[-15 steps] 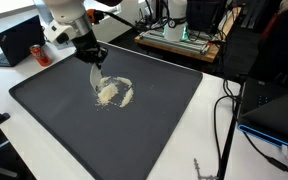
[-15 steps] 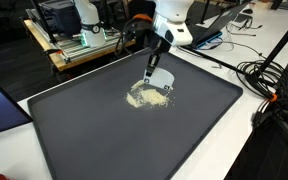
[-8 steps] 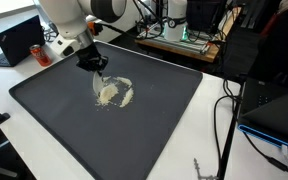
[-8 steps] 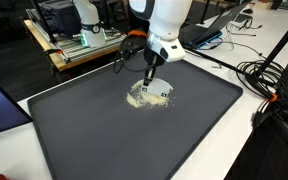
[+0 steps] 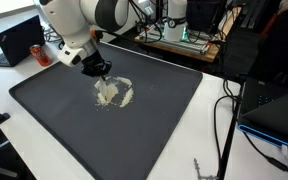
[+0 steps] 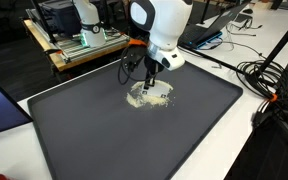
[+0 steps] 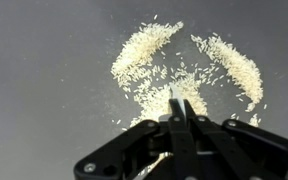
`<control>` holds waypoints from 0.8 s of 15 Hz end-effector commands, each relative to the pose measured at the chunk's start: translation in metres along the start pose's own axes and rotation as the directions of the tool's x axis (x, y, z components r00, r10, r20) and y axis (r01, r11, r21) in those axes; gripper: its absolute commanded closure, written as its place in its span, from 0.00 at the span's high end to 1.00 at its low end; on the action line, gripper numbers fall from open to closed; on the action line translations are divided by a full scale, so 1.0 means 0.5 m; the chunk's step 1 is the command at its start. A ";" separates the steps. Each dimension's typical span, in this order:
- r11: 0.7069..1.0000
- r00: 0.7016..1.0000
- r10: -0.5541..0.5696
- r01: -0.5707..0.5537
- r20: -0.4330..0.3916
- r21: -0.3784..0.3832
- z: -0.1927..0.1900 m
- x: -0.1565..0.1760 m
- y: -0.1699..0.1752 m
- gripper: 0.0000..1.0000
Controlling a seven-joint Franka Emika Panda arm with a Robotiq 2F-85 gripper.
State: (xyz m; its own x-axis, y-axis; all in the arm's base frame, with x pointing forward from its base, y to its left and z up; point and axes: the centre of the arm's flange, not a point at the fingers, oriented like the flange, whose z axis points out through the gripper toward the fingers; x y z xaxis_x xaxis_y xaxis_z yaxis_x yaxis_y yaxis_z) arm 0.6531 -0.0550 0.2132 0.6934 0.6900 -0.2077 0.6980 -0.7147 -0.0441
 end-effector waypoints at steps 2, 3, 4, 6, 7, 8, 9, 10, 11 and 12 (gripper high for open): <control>0.998 0.998 -0.059 0.060 -0.028 0.030 0.017 0.002 0.022 0.01; 0.997 0.997 -0.070 0.071 -0.036 0.031 0.021 0.004 0.027 0.01; 0.996 0.996 -0.080 0.081 -0.042 0.035 0.025 0.004 0.033 0.01; 0.994 0.994 -0.096 0.098 -0.055 0.043 0.033 0.003 0.044 0.01; 0.993 0.993 -0.106 0.109 -0.061 0.048 0.037 0.002 0.051 0.01; 0.992 0.991 -0.115 0.118 -0.066 0.052 0.039 0.001 0.056 0.01; 0.991 0.991 -0.117 0.121 -0.067 0.054 0.044 0.000 0.061 0.01; 0.991 0.990 -0.120 0.124 -0.068 0.055 0.047 0.002 0.065 0.01; 0.991 0.990 -0.122 0.126 -0.066 0.055 0.049 0.004 0.068 0.01; 0.990 0.989 -0.128 0.131 -0.070 0.052 0.050 0.008 0.071 0.01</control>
State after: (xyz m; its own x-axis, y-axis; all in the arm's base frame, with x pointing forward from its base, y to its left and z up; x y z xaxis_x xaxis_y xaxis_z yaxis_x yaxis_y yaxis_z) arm 0.6644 -0.0789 0.2061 0.6232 0.7672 -0.1514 0.7638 -0.6388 -0.0930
